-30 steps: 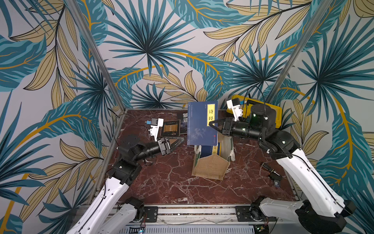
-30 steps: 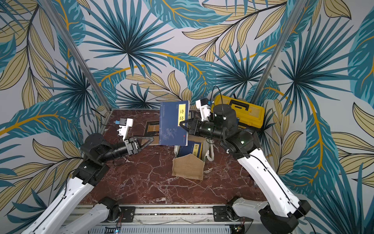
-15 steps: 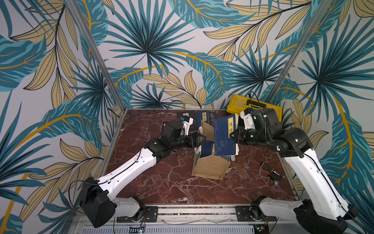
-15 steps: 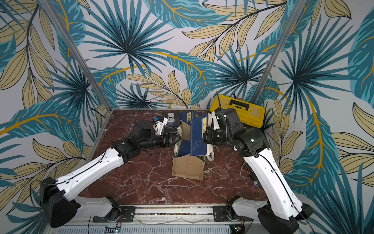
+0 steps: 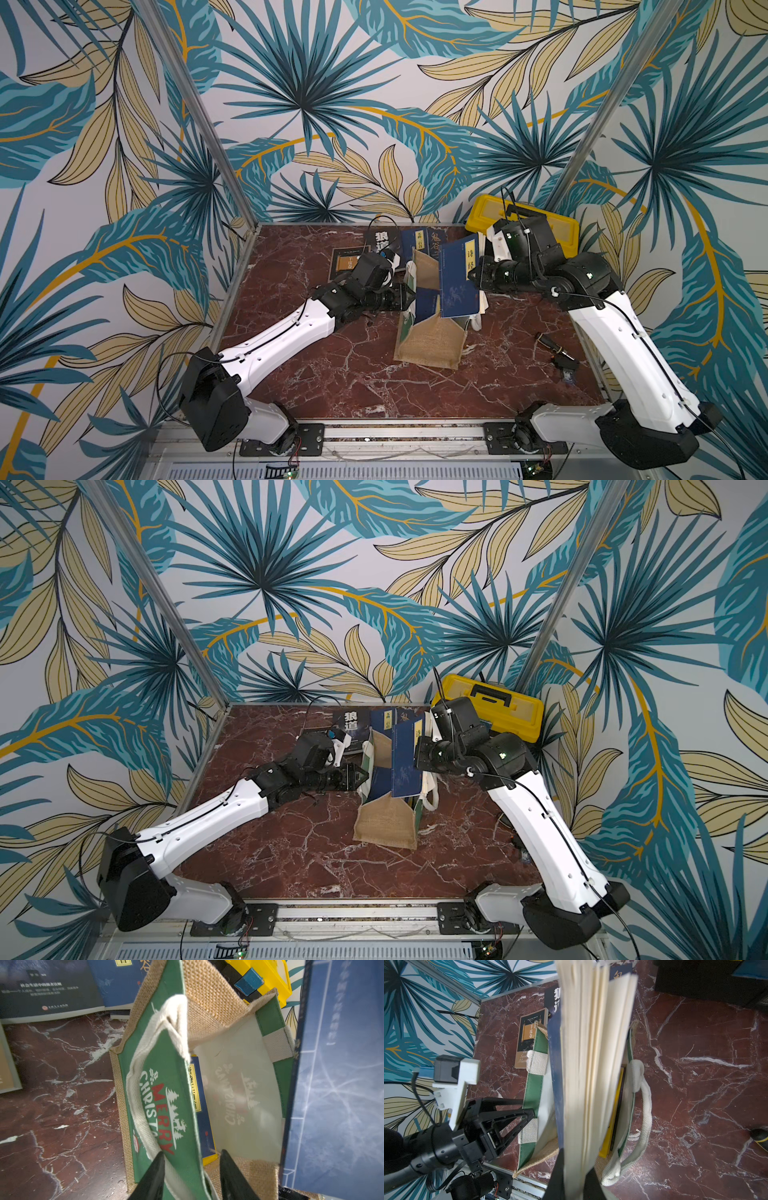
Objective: Put the books into the canvas bag
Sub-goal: Place the book in the canvas bag.
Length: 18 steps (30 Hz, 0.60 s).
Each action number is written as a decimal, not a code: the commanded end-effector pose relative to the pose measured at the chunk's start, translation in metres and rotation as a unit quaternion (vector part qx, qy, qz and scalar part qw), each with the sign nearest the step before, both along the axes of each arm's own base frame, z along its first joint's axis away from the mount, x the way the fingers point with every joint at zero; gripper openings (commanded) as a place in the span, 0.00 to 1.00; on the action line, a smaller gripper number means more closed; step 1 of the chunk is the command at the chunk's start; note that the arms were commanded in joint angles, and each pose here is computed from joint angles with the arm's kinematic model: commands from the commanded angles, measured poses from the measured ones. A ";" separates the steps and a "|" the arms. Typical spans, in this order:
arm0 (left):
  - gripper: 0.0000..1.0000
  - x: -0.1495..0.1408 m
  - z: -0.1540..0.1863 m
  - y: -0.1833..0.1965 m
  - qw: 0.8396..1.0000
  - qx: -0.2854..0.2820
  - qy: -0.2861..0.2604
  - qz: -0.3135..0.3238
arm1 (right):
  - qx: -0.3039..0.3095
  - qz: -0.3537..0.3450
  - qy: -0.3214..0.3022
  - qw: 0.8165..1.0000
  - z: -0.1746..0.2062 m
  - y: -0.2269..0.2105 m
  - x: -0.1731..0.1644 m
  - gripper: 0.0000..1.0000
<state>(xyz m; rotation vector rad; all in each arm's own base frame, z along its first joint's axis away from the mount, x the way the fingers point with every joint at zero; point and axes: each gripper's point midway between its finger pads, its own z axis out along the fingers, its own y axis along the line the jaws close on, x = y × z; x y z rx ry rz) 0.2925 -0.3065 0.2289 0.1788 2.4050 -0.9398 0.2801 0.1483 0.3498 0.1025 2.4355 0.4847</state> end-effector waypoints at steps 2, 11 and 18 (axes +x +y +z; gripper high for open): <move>0.34 0.005 0.016 0.000 1.000 0.006 -0.018 0.002 | 0.013 0.003 -0.024 1.000 0.023 0.000 0.001 0.00; 0.01 0.003 0.014 -0.002 1.000 0.006 -0.013 -0.003 | 0.010 0.014 0.033 0.999 -0.019 0.020 0.020 0.00; 0.00 0.000 0.019 -0.001 1.000 -0.002 -0.014 -0.001 | 0.038 0.036 0.128 0.990 -0.074 0.044 0.009 0.00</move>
